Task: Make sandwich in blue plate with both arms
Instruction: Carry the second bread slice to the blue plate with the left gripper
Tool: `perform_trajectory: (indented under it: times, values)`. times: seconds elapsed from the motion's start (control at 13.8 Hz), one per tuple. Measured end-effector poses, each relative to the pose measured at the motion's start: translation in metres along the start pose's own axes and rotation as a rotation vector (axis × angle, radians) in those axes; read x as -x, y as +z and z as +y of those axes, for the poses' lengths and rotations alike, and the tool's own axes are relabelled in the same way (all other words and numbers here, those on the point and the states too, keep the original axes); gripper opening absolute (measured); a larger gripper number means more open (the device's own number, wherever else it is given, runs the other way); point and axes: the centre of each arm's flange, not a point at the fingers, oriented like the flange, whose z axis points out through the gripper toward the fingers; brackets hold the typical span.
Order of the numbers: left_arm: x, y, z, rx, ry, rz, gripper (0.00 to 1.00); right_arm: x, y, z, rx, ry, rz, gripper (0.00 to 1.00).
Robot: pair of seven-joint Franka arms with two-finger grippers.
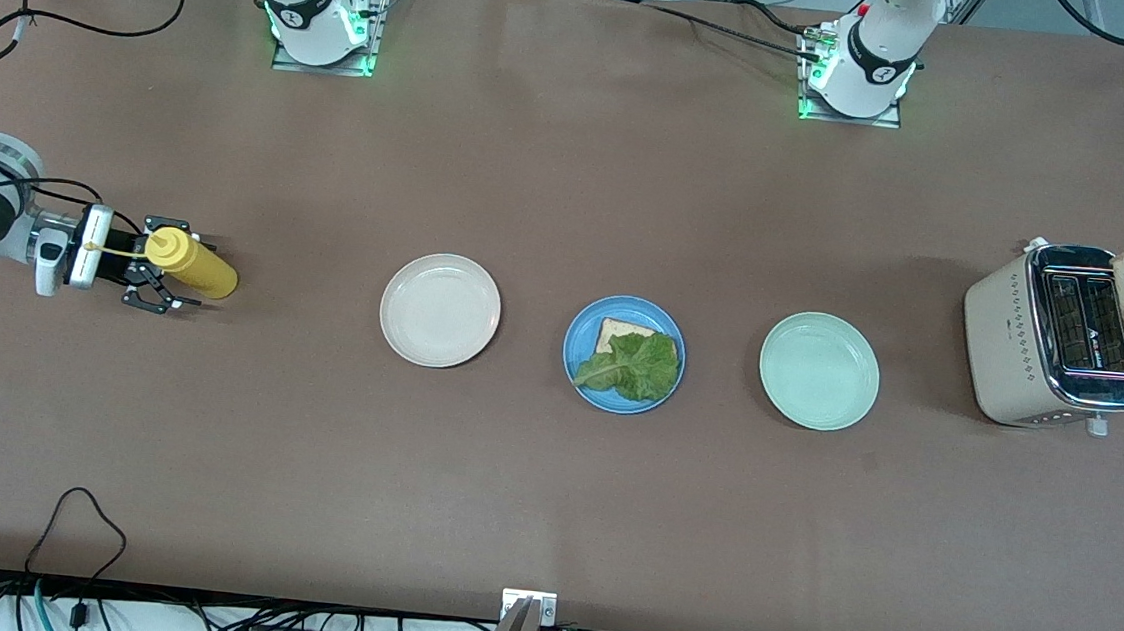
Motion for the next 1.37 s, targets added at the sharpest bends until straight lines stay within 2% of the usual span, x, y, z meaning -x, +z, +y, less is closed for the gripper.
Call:
perform_trajectory:
  times: [0.14, 0.36, 0.58, 0.8, 1.09, 1.37]
  values:
    - [-0.026, 0.001, 0.069, 0.055, 0.069, -0.004, 0.14, 0.003, -0.008, 0.0, 0.011, 0.004, -0.006, 1.0]
    - [-0.069, 0.034, 0.187, 0.195, 0.037, -0.03, 0.12, 0.011, -0.029, -0.006, 0.033, 0.021, -0.024, 1.0]
    - [-0.108, 0.098, 0.287, 0.306, 0.011, -0.033, 0.09, 0.025, -0.054, -0.015, 0.06, 0.04, -0.043, 1.0]
    - [-0.143, 0.173, 0.349, 0.409, 0.003, -0.026, 0.09, 0.025, -0.08, -0.022, 0.083, 0.04, -0.054, 1.0]
    - [-0.178, 0.249, 0.412, 0.506, -0.042, 0.022, 0.09, -0.014, -0.133, -0.023, 0.138, -0.01, -0.097, 1.0]
    - [-0.192, 0.293, 0.452, 0.537, -0.078, 0.053, 0.09, -0.079, -0.189, -0.04, 0.145, 0.062, -0.172, 1.0]
